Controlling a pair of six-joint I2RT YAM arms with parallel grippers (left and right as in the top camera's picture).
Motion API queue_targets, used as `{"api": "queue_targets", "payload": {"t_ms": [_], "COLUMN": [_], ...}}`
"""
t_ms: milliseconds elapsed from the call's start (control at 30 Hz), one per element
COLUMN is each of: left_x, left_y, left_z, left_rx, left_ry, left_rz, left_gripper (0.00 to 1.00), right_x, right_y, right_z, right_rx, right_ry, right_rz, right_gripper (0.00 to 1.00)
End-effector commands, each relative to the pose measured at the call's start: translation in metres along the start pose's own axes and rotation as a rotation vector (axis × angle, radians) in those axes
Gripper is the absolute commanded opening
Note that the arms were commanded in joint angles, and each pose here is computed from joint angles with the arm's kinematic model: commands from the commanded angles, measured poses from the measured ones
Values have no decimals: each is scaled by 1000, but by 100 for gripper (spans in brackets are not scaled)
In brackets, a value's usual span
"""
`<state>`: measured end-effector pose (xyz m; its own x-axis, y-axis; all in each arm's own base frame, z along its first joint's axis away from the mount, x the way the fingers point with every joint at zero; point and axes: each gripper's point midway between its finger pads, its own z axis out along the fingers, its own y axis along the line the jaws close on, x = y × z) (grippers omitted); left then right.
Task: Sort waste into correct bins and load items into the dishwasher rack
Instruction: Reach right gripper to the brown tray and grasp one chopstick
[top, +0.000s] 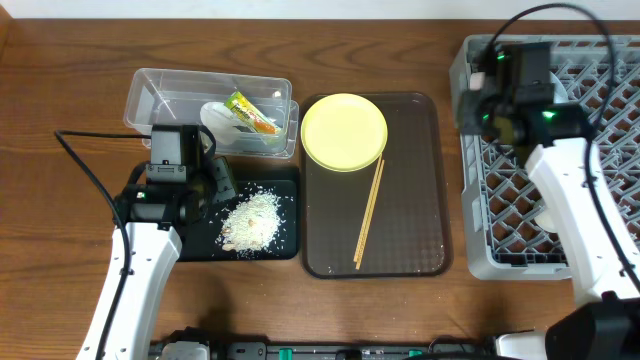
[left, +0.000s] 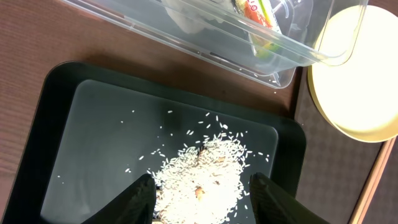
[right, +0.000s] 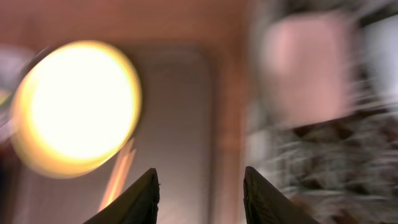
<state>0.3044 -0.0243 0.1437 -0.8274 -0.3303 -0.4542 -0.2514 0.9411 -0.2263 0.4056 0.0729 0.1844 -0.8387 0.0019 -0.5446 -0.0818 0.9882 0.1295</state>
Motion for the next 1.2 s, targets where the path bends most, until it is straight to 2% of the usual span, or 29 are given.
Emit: {"api": "queue_targets", "payload": {"t_ms": [0,100,233,400,500,800,1167], "left_x": [-2,-2,-2,-1,-1,-1,-2], "left_y": [3,3,3,3,3,3,3], "left_z": [0,0,0,0,0,0,0], "left_rx": [-14,-14,-14,-13,-14,-14,-14], "left_ry": [-3,-3,-3,-2,-2,-2,-3], "left_rz": [-5,-5,-5,-5,-5,-5,-5], "left_gripper": [52,52,52,52,52,52,52], "right_x": [37,65,99,141,157,184,189], "right_y": [54,75,93,105,106,103,98], "right_z": [17,35,60,84,95,112,111], "right_rx": [-186,-203,-185,-121,-56,113,140], "right_ry": [140,210,305,419,454,481,492], "right_rz": [-6,-47,-7,13,13,28,32], "right_gripper": [43,44,43,37,37,36,36]}}
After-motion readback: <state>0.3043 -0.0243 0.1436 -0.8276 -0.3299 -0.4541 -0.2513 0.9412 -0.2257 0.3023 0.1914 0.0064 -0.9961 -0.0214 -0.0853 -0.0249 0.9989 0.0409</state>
